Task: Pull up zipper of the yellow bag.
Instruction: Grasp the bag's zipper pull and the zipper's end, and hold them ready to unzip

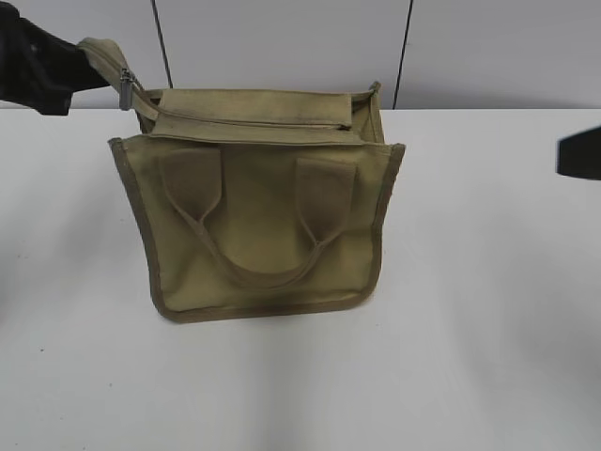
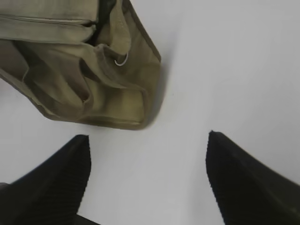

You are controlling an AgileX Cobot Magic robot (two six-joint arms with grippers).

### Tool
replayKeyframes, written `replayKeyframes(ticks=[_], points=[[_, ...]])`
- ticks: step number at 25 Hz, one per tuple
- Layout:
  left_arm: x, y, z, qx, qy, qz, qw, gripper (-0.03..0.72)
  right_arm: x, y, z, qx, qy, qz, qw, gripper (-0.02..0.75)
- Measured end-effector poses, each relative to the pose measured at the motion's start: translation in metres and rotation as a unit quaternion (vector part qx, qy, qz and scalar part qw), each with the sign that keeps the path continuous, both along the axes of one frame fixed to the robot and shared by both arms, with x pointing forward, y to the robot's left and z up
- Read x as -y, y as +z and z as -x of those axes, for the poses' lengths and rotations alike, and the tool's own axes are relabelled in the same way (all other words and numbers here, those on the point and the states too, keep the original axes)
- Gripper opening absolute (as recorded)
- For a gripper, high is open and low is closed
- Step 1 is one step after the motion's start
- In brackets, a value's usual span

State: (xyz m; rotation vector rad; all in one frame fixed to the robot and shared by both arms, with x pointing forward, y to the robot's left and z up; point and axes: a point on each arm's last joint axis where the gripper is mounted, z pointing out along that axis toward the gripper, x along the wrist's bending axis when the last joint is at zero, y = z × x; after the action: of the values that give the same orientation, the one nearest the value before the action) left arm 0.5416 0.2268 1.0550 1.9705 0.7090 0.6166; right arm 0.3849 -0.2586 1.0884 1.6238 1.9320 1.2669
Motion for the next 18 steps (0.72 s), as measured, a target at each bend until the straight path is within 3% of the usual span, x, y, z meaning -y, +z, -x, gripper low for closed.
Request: replayKeyframes(ticks=[4, 12, 18], points=[[0.001, 0.000, 0.000, -0.001, -0.004, 0.002, 1.000, 0.008, -0.031, 0.007, -0.051, -0.033, 0.059, -0.007, 0.998, 0.571], [0.001, 0.000, 0.001, -0.001, -0.005, 0.002, 1.000, 0.008, -0.152, 0.006, -0.120, -0.055, 0.130, -0.059, 0.988, 0.493], [0.001, 0.000, 0.001, -0.001, -0.005, 0.002, 1.000, 0.008, -0.229, -0.006, -0.153, -0.069, 0.161, -0.082, 0.981, 0.363]])
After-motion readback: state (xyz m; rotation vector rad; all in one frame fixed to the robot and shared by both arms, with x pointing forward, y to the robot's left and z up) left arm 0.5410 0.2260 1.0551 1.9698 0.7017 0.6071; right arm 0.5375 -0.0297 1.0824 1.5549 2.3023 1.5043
